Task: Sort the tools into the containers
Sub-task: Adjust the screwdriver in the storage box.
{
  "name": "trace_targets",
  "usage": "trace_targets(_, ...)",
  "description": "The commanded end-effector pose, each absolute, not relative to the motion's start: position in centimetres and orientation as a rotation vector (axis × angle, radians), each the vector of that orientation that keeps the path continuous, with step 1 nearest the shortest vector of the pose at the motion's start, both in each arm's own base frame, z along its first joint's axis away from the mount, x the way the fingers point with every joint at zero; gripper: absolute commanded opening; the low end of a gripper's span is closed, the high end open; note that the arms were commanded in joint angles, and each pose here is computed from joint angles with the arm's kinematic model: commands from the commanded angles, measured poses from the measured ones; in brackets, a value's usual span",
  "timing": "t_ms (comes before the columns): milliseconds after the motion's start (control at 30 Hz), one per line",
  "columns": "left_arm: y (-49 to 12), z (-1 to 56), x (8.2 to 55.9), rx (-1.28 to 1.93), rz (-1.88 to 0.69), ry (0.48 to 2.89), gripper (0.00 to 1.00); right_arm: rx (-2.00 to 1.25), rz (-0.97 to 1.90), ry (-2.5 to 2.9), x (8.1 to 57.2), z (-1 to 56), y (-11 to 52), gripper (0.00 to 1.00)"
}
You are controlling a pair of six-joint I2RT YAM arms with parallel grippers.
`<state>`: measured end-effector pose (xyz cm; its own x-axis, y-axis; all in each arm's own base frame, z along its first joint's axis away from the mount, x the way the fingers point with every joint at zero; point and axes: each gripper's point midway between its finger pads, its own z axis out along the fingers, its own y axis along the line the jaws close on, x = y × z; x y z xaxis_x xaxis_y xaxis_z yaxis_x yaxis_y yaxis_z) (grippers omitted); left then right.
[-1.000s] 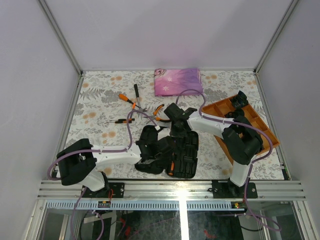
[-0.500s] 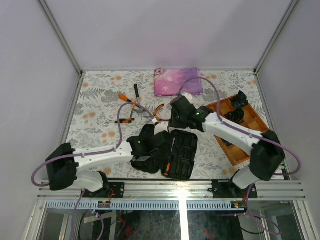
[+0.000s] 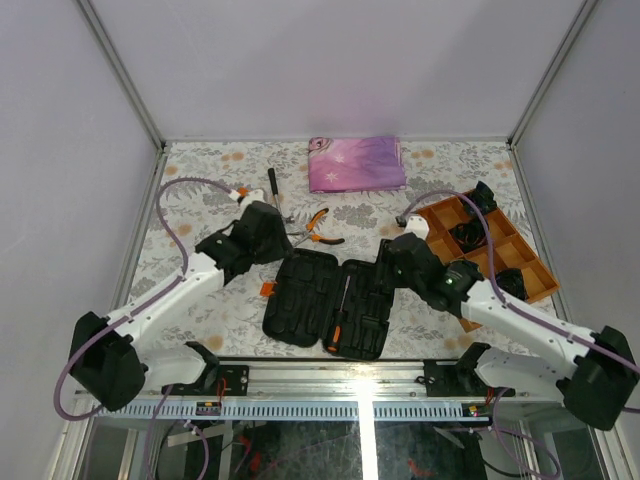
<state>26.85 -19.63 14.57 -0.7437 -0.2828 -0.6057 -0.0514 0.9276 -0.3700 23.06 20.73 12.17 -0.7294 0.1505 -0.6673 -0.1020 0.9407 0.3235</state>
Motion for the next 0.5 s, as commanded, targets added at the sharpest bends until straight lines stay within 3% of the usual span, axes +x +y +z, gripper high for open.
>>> trace_targets(0,-15.0,15.3,30.6,-0.395,-0.351,2.381,0.48,0.06,0.465,2.243,22.8,14.1,19.4,0.52)
trace_targets(133,-12.2,14.9,35.1,-0.576,-0.296,2.367,0.49,0.097,0.464,2.238,21.9,13.3,18.1,0.54)
trace_targets(300,-9.4,13.4,40.8,-0.734,-0.215,2.356,0.52,0.119,0.478,2.245,20.9,12.2,17.3,0.65)
trace_targets(467,-6.8,11.6,45.5,-0.858,-0.181,2.336,0.55,0.123,0.492,2.255,20.1,11.8,16.8,0.68)
